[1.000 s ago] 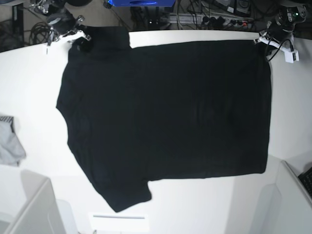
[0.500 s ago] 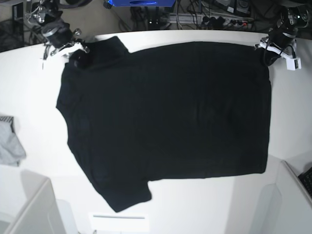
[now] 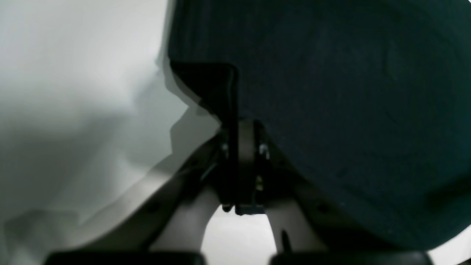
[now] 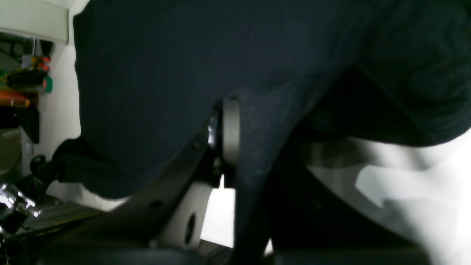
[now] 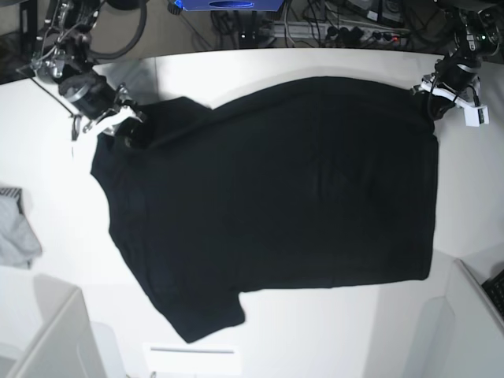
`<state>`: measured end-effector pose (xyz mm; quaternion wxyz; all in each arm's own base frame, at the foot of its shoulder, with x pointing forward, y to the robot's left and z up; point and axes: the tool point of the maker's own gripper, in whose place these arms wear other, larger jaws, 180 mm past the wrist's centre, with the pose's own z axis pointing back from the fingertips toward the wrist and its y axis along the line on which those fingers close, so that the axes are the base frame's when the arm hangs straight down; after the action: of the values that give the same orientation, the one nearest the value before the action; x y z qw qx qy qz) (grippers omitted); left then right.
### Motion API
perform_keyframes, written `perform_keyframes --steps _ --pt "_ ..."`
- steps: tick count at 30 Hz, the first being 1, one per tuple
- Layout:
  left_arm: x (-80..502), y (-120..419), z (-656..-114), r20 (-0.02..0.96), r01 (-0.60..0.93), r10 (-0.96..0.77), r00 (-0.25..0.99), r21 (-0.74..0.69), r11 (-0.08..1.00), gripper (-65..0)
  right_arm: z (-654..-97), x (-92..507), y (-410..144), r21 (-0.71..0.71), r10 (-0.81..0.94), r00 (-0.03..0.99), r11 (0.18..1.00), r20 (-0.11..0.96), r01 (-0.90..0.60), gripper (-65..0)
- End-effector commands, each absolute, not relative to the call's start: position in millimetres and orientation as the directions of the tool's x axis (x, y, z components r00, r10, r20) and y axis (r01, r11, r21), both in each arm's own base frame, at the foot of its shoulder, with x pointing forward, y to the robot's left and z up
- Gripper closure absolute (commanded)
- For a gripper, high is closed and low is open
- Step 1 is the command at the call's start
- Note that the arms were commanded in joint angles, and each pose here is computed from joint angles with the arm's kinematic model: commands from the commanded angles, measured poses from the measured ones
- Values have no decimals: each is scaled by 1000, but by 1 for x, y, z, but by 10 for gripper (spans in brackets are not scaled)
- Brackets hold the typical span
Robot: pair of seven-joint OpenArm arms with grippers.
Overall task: Fold the T-shirt properly
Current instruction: 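Lift the shoulder corners and drag the shirt toward the robot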
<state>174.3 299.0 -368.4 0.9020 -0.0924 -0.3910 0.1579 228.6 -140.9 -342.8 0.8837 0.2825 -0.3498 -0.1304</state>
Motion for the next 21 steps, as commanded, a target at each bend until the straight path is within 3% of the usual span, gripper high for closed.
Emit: perform_keyframes --steps 1,8,21 --pt "182 302 -356 709 -194 345 615 -287 938 0 -330 238 -142 592 -426 696 806 578 2 0" --pt "187 303 -354 718 -196 349 602 -291 936 0 -320 254 -138 595 -412 688 803 597 -35 0" --pt "216 309 -339 754 -217 387 530 -320 922 0 -324 281 -147 629 -485 670 777 562 34 0"
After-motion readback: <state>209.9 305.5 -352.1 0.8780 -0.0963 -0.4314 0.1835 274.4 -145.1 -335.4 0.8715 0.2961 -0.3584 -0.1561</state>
